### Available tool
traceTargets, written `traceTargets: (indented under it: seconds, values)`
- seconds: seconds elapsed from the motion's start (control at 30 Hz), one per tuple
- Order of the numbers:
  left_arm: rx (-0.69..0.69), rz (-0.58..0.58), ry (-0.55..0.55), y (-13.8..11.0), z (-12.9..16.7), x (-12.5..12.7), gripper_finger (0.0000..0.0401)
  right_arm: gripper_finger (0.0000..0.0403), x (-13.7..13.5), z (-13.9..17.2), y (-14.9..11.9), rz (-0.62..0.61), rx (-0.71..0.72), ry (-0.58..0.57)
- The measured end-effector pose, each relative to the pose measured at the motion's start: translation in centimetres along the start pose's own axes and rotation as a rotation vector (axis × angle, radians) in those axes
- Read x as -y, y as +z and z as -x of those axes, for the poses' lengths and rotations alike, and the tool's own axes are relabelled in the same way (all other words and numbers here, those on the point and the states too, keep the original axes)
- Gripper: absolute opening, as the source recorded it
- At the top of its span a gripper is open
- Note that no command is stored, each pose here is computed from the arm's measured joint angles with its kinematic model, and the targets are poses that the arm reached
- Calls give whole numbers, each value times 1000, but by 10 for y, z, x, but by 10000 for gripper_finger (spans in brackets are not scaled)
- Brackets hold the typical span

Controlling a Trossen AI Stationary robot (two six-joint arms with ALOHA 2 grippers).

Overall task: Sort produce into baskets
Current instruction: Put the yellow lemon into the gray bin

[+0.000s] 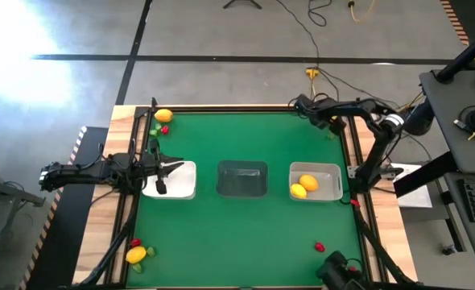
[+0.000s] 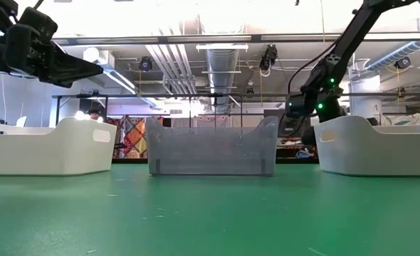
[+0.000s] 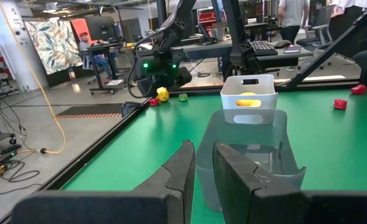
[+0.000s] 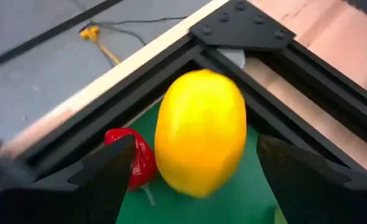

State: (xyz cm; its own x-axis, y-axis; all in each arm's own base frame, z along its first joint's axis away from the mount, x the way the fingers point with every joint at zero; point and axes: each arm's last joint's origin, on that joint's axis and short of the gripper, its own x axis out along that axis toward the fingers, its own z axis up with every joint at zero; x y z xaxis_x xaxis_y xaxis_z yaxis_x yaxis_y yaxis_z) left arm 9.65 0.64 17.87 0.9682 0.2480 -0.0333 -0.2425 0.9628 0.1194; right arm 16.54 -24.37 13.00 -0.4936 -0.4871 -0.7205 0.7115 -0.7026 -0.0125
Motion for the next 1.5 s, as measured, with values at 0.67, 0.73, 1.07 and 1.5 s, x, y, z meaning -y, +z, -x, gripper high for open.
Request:
traceTargets:
  seconds: [0.67,0.73,1.07,1.5]
  values:
    - [0,0,0,0,0,0,42,325,11,-2,-2,-136,42,-82]
    - [0,0,0,0,0,0,42,320,10,-3,-4,-101,36,-83]
    - [0,0,0,0,0,0,42,224,15,-3,-6,-81,47,-102]
    - [0,0,0,0,0,0,42,207,22,26,-30,141,55,-34]
